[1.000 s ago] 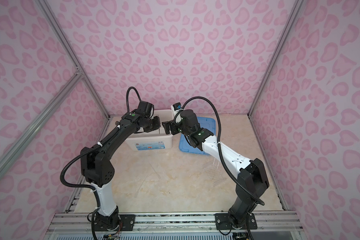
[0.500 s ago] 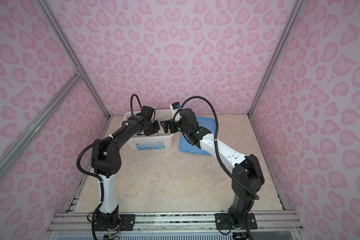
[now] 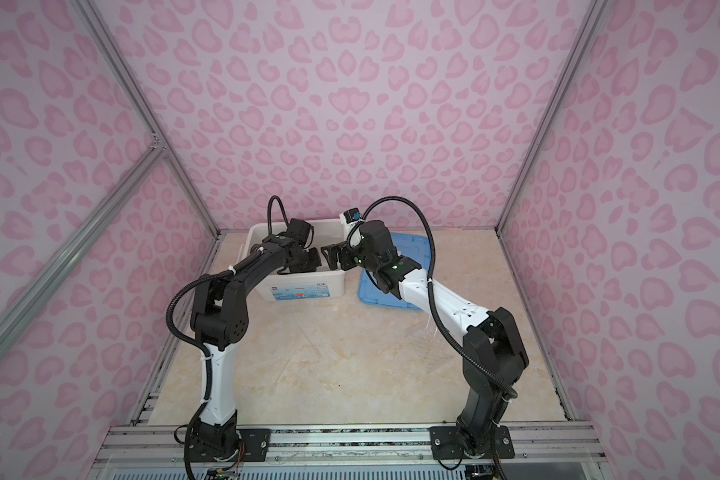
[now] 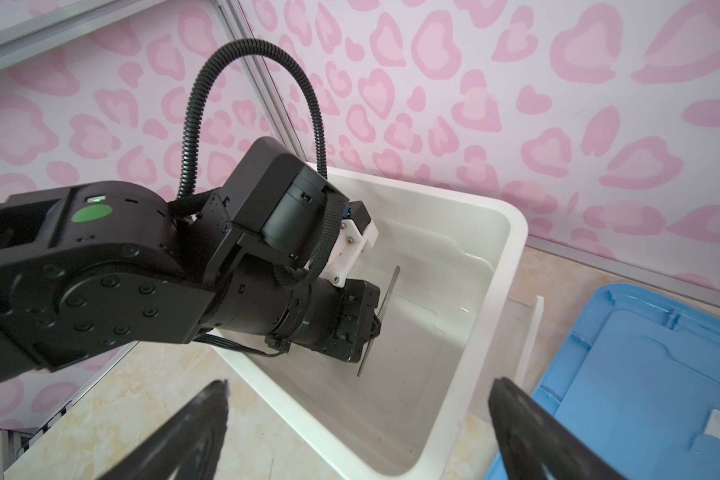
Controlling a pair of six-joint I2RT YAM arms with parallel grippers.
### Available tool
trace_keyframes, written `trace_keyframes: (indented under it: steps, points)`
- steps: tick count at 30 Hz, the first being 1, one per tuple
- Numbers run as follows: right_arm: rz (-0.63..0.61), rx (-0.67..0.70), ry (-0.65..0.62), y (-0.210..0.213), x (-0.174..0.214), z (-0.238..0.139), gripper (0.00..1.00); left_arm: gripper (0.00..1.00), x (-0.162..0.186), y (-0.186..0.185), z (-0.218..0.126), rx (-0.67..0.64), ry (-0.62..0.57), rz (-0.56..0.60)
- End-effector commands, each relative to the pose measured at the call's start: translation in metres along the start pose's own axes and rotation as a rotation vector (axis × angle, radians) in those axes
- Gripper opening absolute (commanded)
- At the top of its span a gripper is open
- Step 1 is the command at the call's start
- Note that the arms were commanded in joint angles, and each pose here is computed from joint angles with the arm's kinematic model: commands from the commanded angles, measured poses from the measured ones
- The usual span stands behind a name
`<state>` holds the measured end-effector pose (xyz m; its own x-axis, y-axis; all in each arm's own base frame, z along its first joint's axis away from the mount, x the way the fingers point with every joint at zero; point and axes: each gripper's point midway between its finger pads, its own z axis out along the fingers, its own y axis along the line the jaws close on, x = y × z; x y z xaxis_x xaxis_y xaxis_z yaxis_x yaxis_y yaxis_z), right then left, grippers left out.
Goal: Organize the chemistry lab equipment
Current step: 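Lower the tweezers into the bin with the left gripper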
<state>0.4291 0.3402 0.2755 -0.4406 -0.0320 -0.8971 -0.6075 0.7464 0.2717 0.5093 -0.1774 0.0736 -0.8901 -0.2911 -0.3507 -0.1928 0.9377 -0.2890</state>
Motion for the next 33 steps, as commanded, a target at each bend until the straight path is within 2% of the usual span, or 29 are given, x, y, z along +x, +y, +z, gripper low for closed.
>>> trace_keyframes:
  steps: [1,11,18,23,28,33]
  points:
    - [0.010,-0.019,-0.001,0.002,0.000,0.003,0.98,0.03,-0.002,0.008,0.010,-0.032,-0.009,0.015]
    - [0.014,-0.015,0.008,0.000,0.003,0.005,0.98,0.03,0.009,0.018,0.033,-0.053,0.038,0.025]
    - [0.069,-0.033,-0.005,-0.007,0.000,0.001,0.98,0.04,0.013,0.025,0.043,-0.074,0.051,0.036]
    - [0.084,-0.021,-0.004,-0.015,0.002,-0.001,0.98,0.12,0.016,0.030,0.047,-0.081,0.067,0.042]
    - [0.087,-0.017,-0.006,-0.017,0.001,-0.003,0.98,0.14,0.015,0.034,0.045,-0.083,0.073,0.042]
    - [0.088,-0.012,-0.012,-0.019,-0.001,-0.006,0.98,0.23,0.014,0.036,0.041,-0.088,0.068,0.056]
